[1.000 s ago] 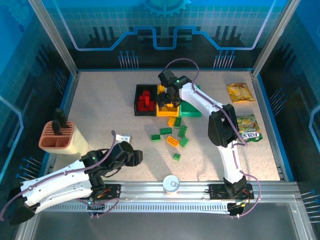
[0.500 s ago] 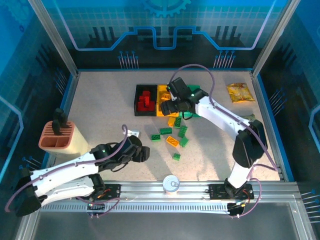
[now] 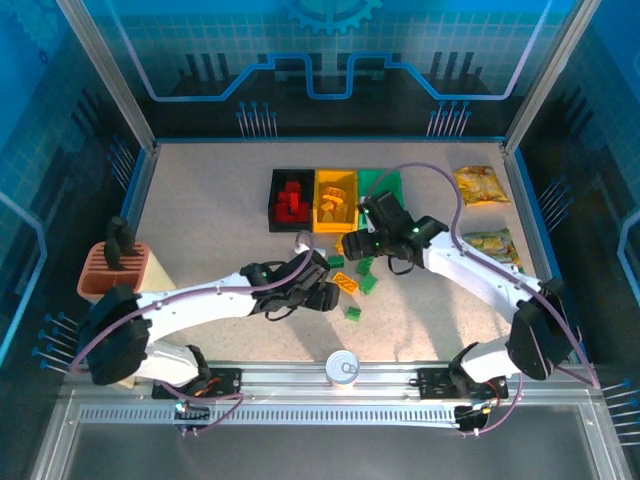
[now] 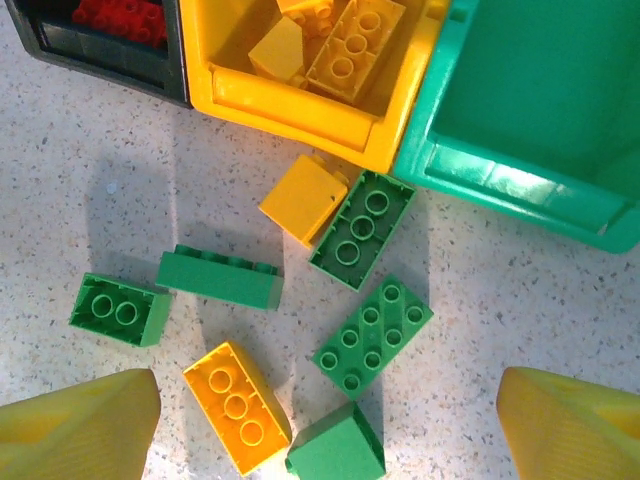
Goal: Sort the legos into containers by color
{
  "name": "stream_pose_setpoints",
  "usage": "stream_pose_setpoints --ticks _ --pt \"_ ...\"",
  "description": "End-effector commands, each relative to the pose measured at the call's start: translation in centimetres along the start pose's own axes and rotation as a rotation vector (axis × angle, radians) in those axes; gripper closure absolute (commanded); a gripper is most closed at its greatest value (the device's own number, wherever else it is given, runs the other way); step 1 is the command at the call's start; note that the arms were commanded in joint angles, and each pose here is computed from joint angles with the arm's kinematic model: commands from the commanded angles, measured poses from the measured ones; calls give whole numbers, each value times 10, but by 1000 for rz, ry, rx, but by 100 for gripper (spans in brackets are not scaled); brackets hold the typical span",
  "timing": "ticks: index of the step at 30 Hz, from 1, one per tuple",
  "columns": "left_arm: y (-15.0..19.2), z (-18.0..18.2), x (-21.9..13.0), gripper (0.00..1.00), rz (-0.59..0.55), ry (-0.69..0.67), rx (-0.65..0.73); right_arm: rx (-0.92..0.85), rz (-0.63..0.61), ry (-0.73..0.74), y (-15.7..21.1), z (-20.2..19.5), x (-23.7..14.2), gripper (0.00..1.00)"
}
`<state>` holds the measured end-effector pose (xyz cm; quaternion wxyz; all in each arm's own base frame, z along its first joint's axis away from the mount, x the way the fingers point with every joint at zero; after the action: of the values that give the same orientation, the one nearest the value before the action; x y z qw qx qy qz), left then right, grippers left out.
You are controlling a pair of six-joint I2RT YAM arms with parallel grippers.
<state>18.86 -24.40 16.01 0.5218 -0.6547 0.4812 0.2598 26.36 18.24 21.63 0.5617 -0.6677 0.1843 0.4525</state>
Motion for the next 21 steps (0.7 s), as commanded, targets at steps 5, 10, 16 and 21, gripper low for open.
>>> stream_pose_setpoints --ticks 5,10,16,21 --pt "-16 -28 29 25 42 -8 138 86 -56 -16 25 -15 -18 12" --pt "-21 -35 55 24 107 -56 216 123 -64 -20 46 -26 -29 12" --pt "-25 -38 77 24 176 -89 267 166 -96 -20 63 -36 -40 12" --pt "-29 -33 85 23 199 -126 281 193 -101 -20 71 -42 -42 12"
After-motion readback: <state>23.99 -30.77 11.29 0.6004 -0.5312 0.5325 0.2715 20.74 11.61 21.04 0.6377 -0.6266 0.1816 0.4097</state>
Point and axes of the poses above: each hand's point on the last joint's axis, 136 mm out from that joint toward the fingers, its own x axis out along the fingers, its own z axis along the line the jaws close on, y = z × x, the point moved 8 cm from there along -x, back along the fingers, and after that the axes turned 7 degrees about -x, right-handed, at the moved point
